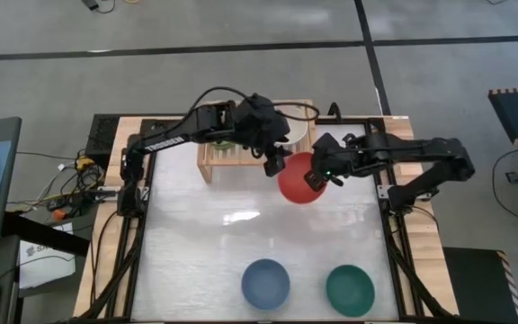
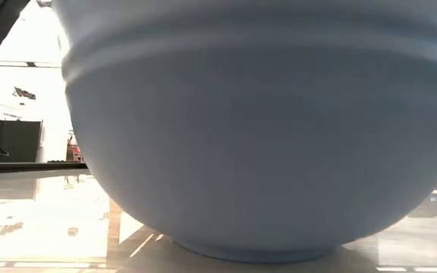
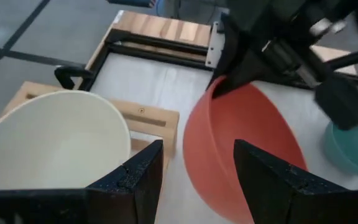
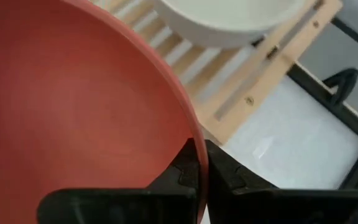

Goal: Place and stack bowls onto a shelf
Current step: Stack the orange bowl on top of the white bowl

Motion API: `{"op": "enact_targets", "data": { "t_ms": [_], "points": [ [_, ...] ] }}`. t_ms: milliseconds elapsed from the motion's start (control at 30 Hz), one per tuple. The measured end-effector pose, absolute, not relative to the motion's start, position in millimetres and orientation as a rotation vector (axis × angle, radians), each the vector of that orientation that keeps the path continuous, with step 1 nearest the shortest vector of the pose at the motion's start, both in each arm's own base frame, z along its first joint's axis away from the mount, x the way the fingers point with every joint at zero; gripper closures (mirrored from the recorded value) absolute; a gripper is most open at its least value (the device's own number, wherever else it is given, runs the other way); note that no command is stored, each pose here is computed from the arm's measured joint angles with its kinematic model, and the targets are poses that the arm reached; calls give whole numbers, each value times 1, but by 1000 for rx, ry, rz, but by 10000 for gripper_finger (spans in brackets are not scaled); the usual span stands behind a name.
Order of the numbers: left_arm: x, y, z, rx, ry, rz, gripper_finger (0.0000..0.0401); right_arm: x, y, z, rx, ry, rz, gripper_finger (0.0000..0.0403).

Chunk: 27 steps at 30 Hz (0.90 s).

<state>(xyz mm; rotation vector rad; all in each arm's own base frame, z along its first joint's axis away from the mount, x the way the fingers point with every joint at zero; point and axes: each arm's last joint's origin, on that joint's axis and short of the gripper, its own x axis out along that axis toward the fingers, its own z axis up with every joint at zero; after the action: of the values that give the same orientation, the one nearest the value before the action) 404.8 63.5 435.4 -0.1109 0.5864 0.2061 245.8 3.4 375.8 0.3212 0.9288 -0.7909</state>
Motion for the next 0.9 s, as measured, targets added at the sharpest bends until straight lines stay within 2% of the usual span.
{"op": "enact_targets", "data": {
  "t_ms": [400, 533, 667, 733, 900],
  "points": [
    [412, 53, 421, -73, 669, 155, 235, 257, 8, 401, 233, 890, -744, 374],
    [412, 53, 418, -64, 698, 176, 276, 258, 8, 403, 230, 888, -740, 373],
    [412, 56, 417, -51, 699, 216, 348, 258, 8, 403, 232, 884, -736, 363],
    [412, 59, 416, -35, 710, 226, 384, 259, 9, 404, 246, 874, -721, 347],
    [411, 65, 415, -24, 715, 225, 399, 254, 12, 413, 268, 827, -663, 276]
  ]
}}
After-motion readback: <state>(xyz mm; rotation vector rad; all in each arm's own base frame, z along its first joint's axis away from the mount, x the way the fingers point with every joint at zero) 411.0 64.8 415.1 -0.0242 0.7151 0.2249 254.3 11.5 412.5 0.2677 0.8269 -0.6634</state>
